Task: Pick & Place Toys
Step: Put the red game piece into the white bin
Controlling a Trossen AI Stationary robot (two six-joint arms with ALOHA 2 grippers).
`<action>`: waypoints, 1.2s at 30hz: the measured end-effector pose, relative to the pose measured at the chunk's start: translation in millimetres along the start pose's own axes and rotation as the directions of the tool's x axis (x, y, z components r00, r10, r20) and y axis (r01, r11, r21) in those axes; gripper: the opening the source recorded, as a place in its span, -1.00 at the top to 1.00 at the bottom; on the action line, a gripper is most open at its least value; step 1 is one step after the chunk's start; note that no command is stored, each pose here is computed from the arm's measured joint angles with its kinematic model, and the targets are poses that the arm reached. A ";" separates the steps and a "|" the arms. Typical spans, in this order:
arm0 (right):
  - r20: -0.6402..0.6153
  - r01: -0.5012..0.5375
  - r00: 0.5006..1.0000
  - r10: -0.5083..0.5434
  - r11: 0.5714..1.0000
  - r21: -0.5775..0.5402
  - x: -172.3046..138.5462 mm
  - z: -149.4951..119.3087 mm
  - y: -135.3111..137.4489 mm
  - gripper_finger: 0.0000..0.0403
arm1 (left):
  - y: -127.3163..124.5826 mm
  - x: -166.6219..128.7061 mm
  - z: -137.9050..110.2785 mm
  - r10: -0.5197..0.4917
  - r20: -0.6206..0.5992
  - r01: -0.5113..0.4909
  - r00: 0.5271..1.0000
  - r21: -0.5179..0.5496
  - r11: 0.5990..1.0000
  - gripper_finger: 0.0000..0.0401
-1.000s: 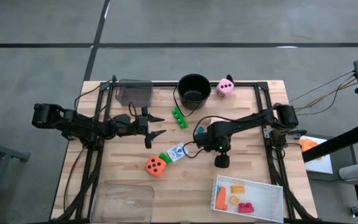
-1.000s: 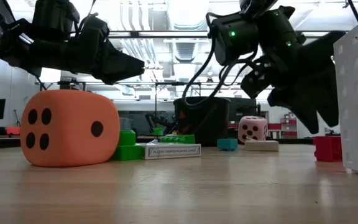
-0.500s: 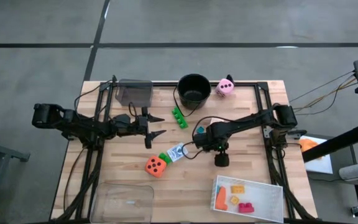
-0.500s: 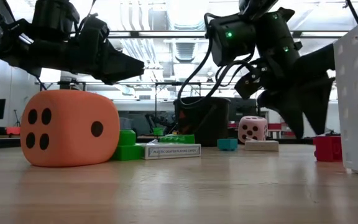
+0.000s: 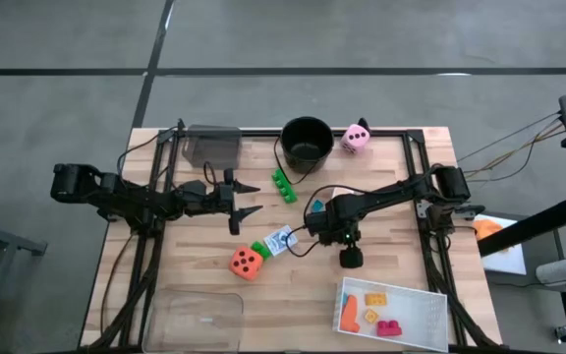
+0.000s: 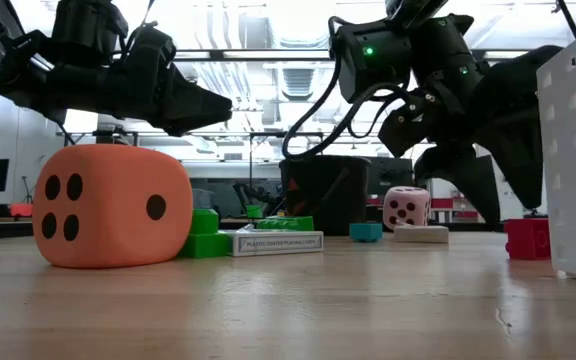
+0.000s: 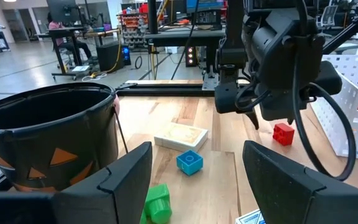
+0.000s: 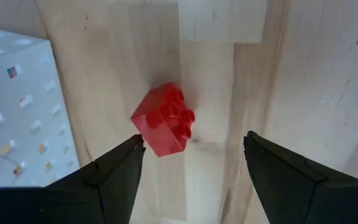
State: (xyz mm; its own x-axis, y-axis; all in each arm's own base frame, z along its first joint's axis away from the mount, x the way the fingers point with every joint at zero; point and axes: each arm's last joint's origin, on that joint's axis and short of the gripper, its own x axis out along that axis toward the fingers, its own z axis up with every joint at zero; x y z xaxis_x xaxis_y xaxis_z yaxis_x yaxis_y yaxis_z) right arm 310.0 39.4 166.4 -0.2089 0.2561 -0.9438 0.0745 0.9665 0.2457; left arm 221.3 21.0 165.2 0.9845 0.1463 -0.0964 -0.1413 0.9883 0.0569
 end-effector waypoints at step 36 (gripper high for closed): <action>0.015 0.242 0.970 -0.241 0.970 -0.035 9.2 6.6 -5.2 -0.35 | 0.0 -0.1 -1.7 0.004 -0.017 -0.004 1.000 -0.003 1.000 -0.26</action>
State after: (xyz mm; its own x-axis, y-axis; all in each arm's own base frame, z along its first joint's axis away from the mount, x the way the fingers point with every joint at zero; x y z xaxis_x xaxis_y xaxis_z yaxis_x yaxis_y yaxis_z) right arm 314.1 36.7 155.0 -0.2062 0.0148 -0.9784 -0.0126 0.9998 0.0178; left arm 221.0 21.1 163.5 0.9822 0.1505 -0.1126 -0.1451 0.9879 0.0544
